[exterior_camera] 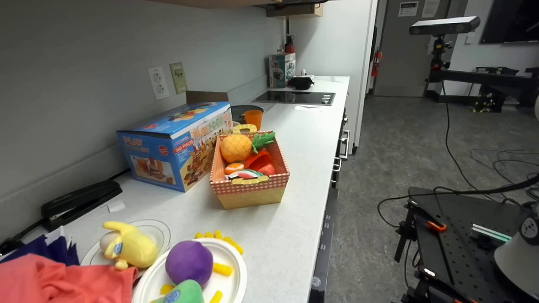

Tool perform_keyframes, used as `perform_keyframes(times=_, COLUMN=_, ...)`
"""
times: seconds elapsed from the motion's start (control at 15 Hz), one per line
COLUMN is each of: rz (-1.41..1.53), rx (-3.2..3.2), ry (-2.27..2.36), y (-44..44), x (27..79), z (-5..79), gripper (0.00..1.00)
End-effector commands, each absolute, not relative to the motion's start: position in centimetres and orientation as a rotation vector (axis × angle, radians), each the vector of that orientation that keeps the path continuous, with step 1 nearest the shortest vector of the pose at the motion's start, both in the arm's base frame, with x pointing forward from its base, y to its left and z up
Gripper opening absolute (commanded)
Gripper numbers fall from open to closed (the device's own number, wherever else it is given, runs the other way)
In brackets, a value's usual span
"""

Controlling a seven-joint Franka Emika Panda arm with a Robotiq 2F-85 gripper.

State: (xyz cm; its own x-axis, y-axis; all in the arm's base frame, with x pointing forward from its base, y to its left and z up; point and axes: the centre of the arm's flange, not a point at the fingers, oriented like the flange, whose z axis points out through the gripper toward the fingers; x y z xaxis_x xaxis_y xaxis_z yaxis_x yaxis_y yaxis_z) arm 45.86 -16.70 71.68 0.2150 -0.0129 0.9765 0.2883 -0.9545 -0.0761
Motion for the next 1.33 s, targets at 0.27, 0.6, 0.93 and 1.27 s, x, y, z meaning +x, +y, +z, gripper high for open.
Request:
perform_keyframes(times=0.27, rz=-1.84, rx=-2.116, ry=-0.242, y=-18.6, x=45.6, z=75.7, gripper=1.0)
perform_keyframes(times=0.6, rz=-1.864, rx=-2.086, ry=-0.244, y=-19.9, x=44.1, z=78.1, gripper=1.0)
perform_keyframes(times=0.93, rz=-1.854, rx=-2.129, ry=-0.239, y=-19.3, x=44.5, z=76.6, gripper=1.0)
perform_keyframes(times=1.27, rz=-1.85, rx=-2.132, ry=-0.24, y=-19.2, x=44.6, z=76.5, gripper=1.0)
